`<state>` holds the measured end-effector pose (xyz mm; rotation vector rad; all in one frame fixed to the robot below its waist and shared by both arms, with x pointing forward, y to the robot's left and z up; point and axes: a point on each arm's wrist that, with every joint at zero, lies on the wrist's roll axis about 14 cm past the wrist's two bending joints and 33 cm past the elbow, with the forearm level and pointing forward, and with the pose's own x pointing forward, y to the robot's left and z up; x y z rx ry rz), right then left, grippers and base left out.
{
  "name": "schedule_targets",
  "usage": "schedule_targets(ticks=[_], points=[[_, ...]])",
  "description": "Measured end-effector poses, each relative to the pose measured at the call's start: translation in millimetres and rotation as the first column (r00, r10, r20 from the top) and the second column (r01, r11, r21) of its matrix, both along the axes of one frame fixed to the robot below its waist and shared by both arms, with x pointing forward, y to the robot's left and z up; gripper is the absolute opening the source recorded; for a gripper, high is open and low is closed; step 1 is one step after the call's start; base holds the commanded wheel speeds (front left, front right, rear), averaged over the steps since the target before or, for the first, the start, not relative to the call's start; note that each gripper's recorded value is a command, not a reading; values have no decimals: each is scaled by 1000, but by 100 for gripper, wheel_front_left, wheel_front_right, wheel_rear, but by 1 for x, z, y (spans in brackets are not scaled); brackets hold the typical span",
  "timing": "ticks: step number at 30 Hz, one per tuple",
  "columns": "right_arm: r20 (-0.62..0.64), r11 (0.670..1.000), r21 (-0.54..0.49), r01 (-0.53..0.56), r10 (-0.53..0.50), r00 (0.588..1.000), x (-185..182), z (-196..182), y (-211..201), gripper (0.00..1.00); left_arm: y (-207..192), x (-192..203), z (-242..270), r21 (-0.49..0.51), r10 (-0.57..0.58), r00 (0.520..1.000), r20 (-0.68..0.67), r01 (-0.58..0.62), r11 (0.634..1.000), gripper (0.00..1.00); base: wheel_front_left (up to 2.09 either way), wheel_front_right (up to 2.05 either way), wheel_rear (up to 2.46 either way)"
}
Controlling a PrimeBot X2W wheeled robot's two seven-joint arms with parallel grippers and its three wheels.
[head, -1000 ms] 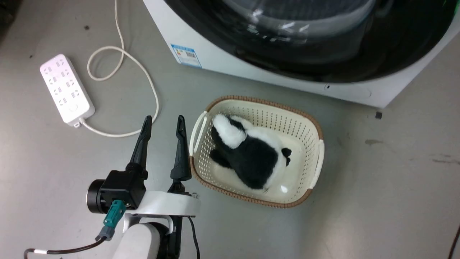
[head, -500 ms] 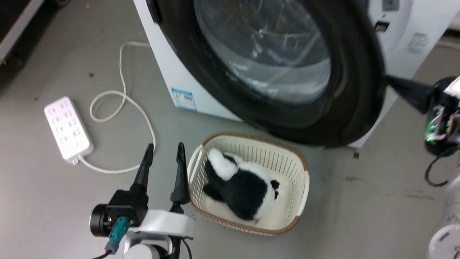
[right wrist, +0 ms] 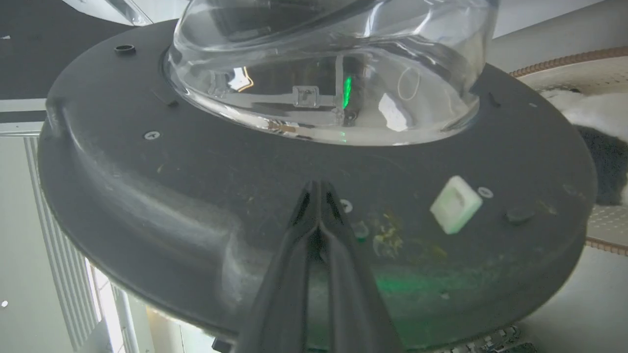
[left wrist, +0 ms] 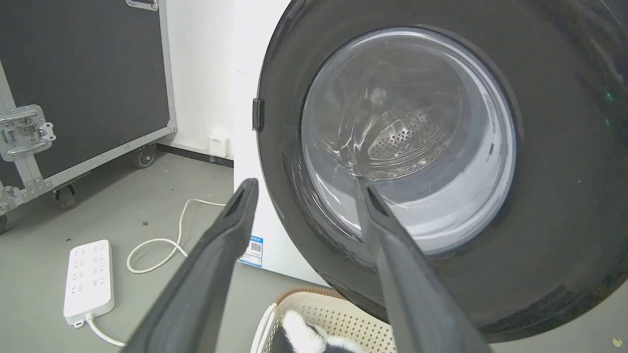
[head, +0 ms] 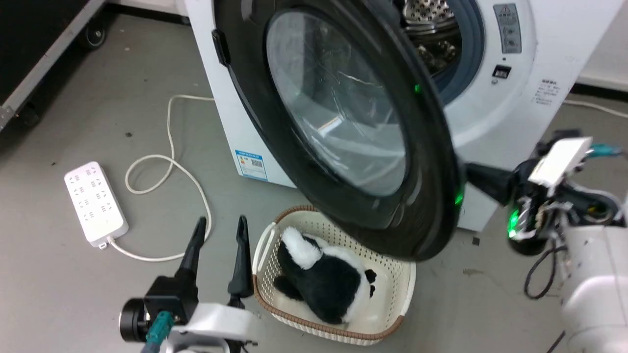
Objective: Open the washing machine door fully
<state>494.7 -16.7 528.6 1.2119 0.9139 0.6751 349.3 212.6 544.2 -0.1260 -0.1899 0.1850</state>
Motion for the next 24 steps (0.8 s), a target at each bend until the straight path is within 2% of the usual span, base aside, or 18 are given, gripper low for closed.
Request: schedule_targets(ticks=[5,12,17,24], points=[[1,993,59,-106,106,994,-36,-1,32,0,1,-18,-14,-19,0,999,-35,-1,1000,100,0,0,0],[-2,966,118,-232,234,972,-93,-13,78,0,0,-36,-32,-42,-5,996,-83,2,999,100,0,0,0],[-4,953,157,-259,263,965,-118,-16,104,0,0,-42,-41,-52,-10,994,-108,5,999,100,0,0,0],[-3,956,176,-236,240,971,-123,-15,115,0,0,-43,-44,-62,-8,993,-115,1,998,100,0,0,0]])
